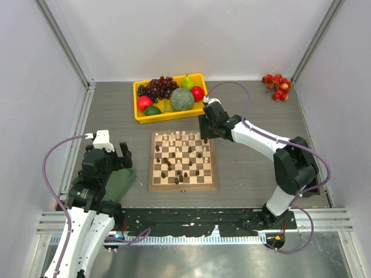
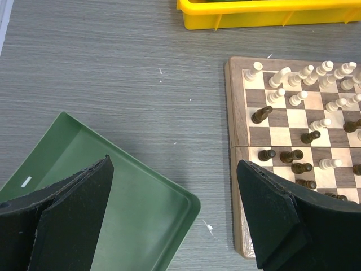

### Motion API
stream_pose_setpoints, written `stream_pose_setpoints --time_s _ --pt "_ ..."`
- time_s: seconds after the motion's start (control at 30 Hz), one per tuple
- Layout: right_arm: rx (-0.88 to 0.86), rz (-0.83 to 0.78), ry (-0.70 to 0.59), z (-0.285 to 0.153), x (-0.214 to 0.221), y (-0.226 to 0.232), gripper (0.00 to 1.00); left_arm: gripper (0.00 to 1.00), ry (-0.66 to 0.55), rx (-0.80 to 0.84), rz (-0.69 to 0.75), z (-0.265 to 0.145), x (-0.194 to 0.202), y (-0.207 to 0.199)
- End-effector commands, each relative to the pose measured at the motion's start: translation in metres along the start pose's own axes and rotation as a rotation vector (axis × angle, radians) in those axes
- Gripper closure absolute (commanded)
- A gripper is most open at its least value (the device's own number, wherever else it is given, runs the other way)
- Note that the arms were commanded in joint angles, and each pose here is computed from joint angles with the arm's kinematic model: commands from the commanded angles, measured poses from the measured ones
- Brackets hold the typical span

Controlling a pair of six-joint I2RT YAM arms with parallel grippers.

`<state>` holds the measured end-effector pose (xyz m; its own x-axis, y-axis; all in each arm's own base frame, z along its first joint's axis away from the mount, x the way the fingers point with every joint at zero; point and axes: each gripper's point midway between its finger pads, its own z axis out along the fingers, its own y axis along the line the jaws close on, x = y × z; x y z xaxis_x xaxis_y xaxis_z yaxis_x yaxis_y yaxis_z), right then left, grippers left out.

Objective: Set up the chess pieces on the board

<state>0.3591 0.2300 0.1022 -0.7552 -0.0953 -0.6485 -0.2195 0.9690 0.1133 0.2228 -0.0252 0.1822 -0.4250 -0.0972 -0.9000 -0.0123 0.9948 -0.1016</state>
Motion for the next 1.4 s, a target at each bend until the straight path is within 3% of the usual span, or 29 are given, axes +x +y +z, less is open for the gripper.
stream_pose_setpoints --time_s 0.0,0.37,0.53,0.6,0.8,0.87,1.0,1.2,1.37 --pt "0.002 -0.011 -0.038 0.000 -0.018 0.005 0.44 0.01 -0.015 -0.003 0.020 0.000 -0.004 0.001" --pt "-0.031 -0.033 0.013 0.015 -0.008 0.013 0.60 0.01 -0.014 -0.004 0.020 0.001 -0.004 0.001" --pt "-0.040 -0.041 0.030 0.021 -0.004 0.015 0.62 0.01 -0.011 -0.006 0.020 0.001 -0.003 0.001" --pt "-0.051 -0.043 0.034 0.021 -0.003 0.017 0.69 0.01 -0.009 -0.004 0.021 0.001 -0.003 0.001" --pt "-0.069 -0.048 0.057 0.020 0.003 0.019 0.75 0.01 -0.011 -0.004 0.021 0.002 -0.003 0.001" --pt "-0.071 -0.051 0.060 0.019 0.005 0.019 0.83 0.01 -0.008 -0.006 0.021 0.002 -0.003 0.001" --pt "-0.063 -0.051 0.037 0.013 -0.001 0.018 0.89 0.01 -0.008 -0.006 0.021 0.002 -0.003 0.001" --pt "-0.032 -0.051 -0.039 -0.005 -0.022 0.012 0.90 0.01 -0.008 -0.006 0.021 0.002 -0.002 0.001" --pt "-0.049 -0.045 -0.146 -0.043 -0.041 0.011 0.91 0.01 -0.019 -0.015 0.016 0.000 -0.004 0.003"
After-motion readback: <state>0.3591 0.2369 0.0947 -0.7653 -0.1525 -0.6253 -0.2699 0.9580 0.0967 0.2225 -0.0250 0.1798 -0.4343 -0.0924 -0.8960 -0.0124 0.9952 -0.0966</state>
